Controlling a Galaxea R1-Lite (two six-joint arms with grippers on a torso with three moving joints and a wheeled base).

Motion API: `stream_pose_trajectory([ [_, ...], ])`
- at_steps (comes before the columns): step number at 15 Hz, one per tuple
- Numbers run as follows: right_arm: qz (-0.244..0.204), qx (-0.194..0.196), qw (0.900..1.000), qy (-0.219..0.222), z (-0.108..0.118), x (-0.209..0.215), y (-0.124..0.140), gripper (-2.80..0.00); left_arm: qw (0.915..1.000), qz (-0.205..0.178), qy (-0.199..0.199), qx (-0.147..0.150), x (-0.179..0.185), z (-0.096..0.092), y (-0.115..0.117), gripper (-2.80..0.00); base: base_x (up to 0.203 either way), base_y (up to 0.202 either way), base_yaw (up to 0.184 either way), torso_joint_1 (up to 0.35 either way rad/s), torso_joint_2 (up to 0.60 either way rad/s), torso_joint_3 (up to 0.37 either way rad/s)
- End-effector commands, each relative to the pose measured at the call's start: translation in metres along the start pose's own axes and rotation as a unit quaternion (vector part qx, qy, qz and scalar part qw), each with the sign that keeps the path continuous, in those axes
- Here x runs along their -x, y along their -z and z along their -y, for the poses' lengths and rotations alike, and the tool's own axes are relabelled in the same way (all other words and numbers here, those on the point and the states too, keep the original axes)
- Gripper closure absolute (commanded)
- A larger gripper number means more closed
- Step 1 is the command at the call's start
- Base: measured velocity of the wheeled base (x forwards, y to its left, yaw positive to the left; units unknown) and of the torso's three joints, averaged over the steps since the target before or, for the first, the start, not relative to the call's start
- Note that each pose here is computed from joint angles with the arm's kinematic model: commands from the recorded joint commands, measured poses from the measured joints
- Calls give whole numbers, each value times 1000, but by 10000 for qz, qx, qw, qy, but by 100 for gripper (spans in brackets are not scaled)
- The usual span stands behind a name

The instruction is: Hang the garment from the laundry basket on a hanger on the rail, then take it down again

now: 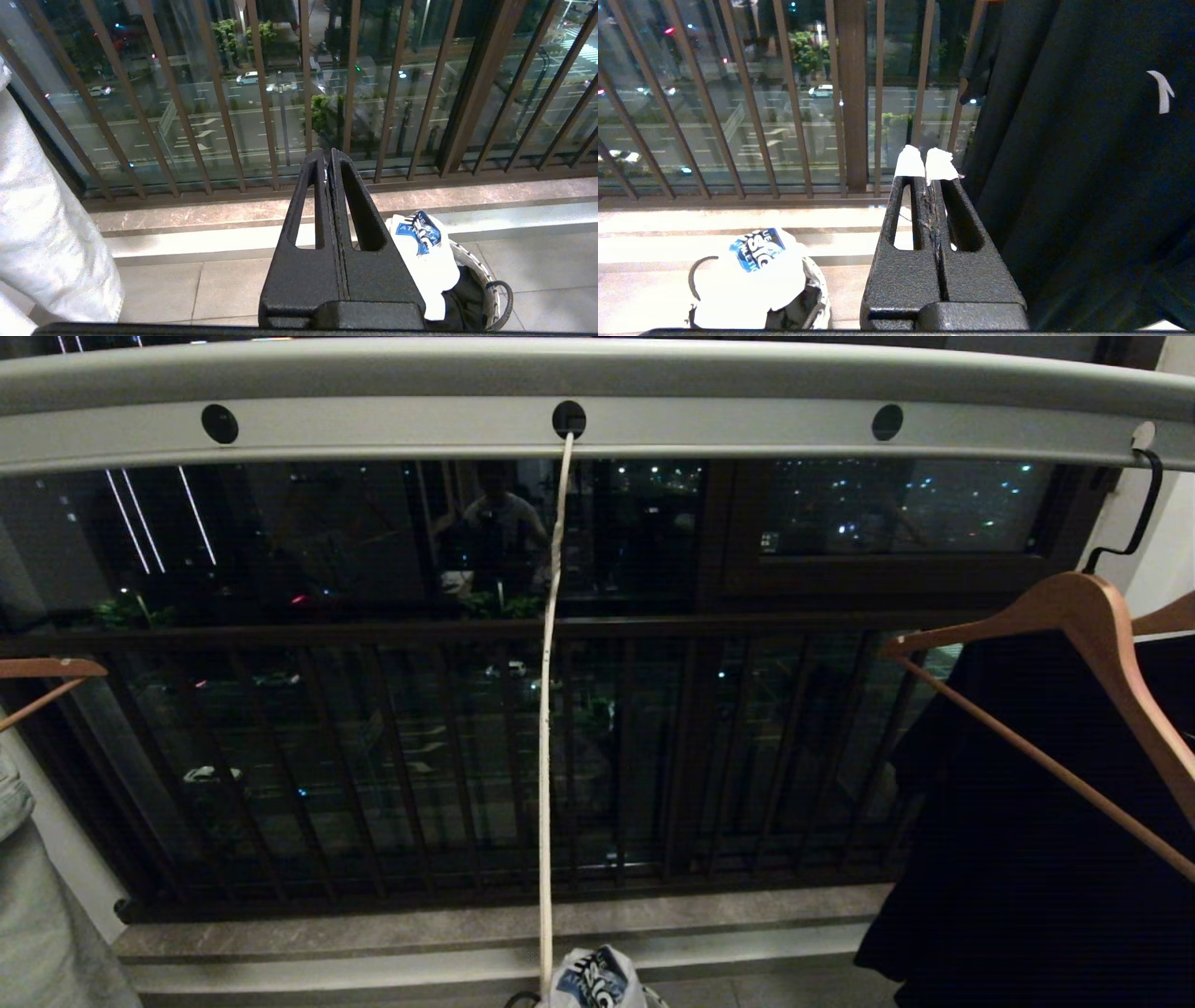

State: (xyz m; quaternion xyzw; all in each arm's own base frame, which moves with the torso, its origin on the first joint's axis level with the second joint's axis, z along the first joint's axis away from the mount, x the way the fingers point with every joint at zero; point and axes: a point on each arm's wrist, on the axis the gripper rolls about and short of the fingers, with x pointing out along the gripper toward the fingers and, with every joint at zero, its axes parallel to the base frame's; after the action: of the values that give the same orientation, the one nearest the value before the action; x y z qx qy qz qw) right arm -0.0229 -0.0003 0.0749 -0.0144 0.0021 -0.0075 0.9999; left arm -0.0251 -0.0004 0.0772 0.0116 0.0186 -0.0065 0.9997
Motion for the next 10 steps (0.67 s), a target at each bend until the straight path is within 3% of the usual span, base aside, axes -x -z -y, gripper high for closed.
stream_pose_trajectory([
  [1, -10, 2, 10000, 1, 0, 0, 0, 0, 10000, 3, -1, -6, 0, 0, 0, 0, 0, 0, 0, 0, 0, 0],
  [10, -14, 2, 10000, 1, 0, 0, 1, 0, 10000, 3, -7, -3, 0, 0, 0, 0, 0, 0, 0, 0, 0, 0],
])
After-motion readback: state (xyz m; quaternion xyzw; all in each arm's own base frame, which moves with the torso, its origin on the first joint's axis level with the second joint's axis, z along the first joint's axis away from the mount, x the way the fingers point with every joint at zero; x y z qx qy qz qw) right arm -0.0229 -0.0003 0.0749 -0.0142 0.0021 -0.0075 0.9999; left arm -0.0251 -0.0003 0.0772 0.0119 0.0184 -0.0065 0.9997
